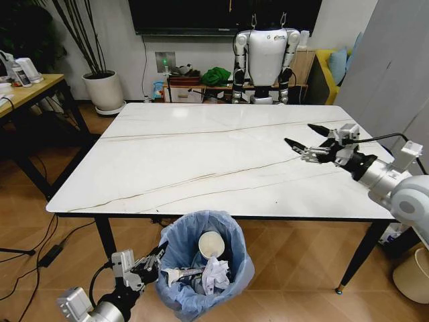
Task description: Pick up the trash bin and place the trash from the table into it.
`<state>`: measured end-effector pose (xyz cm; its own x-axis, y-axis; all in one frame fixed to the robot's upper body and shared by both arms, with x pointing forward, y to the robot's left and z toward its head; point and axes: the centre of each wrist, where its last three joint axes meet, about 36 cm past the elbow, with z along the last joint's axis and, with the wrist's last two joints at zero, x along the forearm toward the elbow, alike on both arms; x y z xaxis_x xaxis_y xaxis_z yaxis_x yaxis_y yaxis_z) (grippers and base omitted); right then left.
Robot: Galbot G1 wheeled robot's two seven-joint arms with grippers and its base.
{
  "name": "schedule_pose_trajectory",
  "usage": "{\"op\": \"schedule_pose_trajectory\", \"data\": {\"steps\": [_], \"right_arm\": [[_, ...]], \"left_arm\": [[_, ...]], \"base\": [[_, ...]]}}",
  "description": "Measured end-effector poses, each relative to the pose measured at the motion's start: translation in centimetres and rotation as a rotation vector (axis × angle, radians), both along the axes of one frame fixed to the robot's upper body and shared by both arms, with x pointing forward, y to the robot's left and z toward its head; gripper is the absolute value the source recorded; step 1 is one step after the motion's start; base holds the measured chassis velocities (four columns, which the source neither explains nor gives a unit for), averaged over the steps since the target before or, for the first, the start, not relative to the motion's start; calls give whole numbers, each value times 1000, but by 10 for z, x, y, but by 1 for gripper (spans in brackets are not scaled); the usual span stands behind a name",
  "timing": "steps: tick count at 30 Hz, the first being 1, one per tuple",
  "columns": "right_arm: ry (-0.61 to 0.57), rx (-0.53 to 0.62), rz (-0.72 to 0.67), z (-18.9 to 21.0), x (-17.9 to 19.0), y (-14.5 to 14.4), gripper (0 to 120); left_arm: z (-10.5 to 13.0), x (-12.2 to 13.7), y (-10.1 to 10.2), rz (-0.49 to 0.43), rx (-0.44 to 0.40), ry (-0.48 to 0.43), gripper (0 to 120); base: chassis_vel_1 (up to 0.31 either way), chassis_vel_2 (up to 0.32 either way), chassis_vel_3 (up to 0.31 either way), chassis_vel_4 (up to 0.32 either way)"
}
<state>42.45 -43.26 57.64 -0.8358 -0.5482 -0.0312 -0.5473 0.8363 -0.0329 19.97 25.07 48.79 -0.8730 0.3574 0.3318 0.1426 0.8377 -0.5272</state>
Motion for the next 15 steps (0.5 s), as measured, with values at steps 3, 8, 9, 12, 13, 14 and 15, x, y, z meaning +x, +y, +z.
{"op": "schedule_pose_trajectory", "data": {"steps": [3,8,9,12,13,14,15], "right_arm": [[0,0,-45,-7,-4,-12,100],[59,-22,-165,-19,-10,-45,100],[59,-22,-165,-19,-10,-45,100],[116,-43,-223,-31,-13,-70,100],[141,-53,-235,-35,-15,-79,100],[141,-53,-235,-35,-15,-79,100],[160,-60,-240,-37,-16,-86,100]], "left_arm": [[0,0,0,0,1,-2,0],[1,0,1,0,5,-3,0],[1,0,1,0,5,-3,0],[2,0,1,-1,8,-7,0],[3,0,2,-2,9,-8,0],[3,0,2,-2,9,-8,0],[3,0,2,-2,9,-9,0]], "base": [[0,0,0,0],[0,0,0,0],[0,0,0,0],[0,0,0,0],[0,0,0,0],[0,0,0,0],[0,0,0,0]]}}
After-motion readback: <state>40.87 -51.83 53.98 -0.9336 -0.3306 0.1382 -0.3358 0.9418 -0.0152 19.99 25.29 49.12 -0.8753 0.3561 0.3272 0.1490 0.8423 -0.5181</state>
